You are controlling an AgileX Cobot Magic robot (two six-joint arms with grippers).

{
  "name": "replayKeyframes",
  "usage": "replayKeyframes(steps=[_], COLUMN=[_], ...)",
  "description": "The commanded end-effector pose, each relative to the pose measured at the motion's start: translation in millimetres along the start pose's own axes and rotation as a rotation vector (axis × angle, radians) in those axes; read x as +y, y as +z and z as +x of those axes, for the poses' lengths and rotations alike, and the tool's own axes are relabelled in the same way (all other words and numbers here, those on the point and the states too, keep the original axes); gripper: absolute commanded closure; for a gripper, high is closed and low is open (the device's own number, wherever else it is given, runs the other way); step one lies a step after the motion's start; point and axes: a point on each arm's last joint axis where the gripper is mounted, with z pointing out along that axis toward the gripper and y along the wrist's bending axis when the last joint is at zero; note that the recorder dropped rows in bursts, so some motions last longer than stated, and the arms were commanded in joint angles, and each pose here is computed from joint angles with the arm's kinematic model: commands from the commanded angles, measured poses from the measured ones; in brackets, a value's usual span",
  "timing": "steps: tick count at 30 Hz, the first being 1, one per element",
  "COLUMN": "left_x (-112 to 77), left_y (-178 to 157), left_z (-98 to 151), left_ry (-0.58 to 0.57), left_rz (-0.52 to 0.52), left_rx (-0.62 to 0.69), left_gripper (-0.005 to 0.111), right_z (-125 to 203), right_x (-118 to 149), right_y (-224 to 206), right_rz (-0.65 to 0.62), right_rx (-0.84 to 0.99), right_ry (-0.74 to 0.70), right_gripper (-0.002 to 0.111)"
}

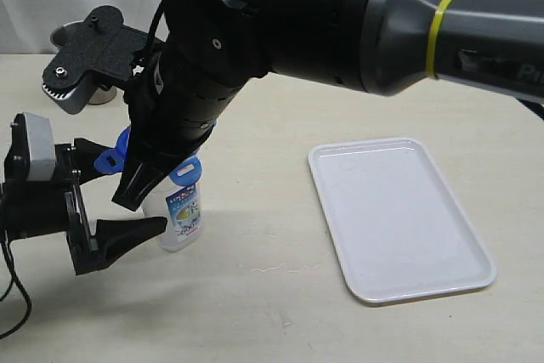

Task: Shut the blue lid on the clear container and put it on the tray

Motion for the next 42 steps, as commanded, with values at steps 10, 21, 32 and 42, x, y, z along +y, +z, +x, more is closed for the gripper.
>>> replayKeyframes(steps=[10, 21, 32, 42], left_x=[12.8, 14.3, 3.5, -0.1], left_y=[44.8, 55.6, 65.6, 65.4], left_z=[11.0, 8.4, 5.5, 6.3], left_ry=[0.017, 0.012, -0.005, -0.018], left_rz=[0.044, 0.018, 0.063, 0.103], left_rx=[-0.019, -0.034, -0.033, -0.023], left_gripper=[0.002, 0.002, 0.026, 0.107], right_z=[22.1, 22.8, 22.7, 19.3], right_x=[11.5, 11.8, 12.2, 9.5], right_y=[28.6, 28.4, 28.4, 25.9], right_rz=[-0.085, -0.089, -0.092, -0.079], right_rx=[0.171, 0.179, 0.178, 0.165], right_ry=[-0.008, -0.007, -0.002, -0.047], right_gripper=[0.104, 0.104, 0.104, 0.104])
